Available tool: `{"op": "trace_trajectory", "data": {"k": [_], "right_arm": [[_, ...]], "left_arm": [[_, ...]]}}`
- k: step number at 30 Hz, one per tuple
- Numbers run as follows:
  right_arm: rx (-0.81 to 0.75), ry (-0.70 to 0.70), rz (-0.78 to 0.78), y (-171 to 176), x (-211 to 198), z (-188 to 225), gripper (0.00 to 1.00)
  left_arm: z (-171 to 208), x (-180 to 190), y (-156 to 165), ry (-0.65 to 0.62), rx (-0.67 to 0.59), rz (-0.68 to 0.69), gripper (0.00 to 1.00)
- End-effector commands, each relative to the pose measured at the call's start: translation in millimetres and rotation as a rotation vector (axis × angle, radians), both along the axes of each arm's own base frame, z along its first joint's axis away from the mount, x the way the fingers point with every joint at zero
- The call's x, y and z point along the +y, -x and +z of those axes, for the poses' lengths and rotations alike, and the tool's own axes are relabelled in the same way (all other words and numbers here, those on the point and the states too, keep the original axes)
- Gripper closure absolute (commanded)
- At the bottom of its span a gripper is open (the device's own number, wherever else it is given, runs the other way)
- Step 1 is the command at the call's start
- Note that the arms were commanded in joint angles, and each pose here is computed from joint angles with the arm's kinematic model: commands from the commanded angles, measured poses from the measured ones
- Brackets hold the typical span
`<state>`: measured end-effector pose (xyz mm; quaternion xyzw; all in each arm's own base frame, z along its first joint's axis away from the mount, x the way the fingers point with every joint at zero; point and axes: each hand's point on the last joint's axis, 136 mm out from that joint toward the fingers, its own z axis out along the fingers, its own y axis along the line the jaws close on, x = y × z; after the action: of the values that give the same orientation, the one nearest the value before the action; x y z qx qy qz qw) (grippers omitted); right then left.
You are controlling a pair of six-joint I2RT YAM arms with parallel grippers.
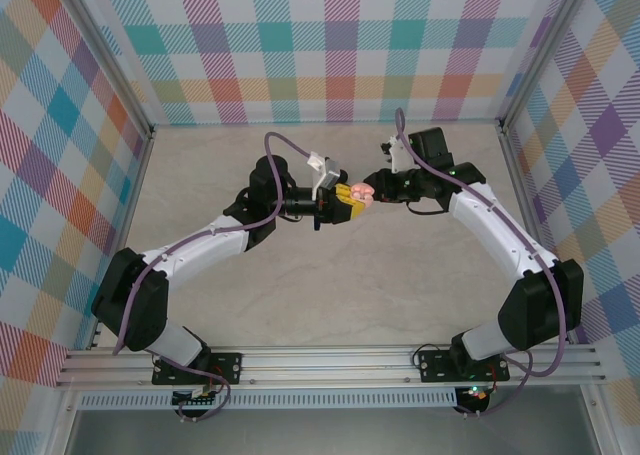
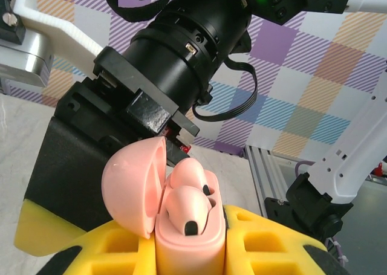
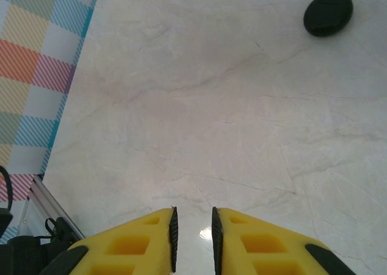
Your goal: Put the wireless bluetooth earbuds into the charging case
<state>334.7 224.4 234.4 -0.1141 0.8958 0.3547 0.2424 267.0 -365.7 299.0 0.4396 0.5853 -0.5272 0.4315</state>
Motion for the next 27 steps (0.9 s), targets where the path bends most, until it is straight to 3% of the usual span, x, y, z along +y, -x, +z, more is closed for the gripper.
{"op": "trace_trajectory", "data": {"k": [1, 18, 27], "right_arm": [[-0.048, -0.055, 0.06, 1.7, 10.0, 15.9, 0.74], [-0.175, -0.144, 0.129, 23.5, 12.8, 52.7, 0.74], [-0.151, -0.006, -0.009, 9.6, -9.6, 31.4, 0.7]], "left_arm": [[17.7, -6.1, 12.9, 0.023, -0.05, -0.055, 0.97], [-11.4, -12.2, -7.8, -0.03, 0.033, 0.02, 0.97], [-21.4, -8.1, -30.1, -0.065, 0.07, 0.155, 0.96]]}}
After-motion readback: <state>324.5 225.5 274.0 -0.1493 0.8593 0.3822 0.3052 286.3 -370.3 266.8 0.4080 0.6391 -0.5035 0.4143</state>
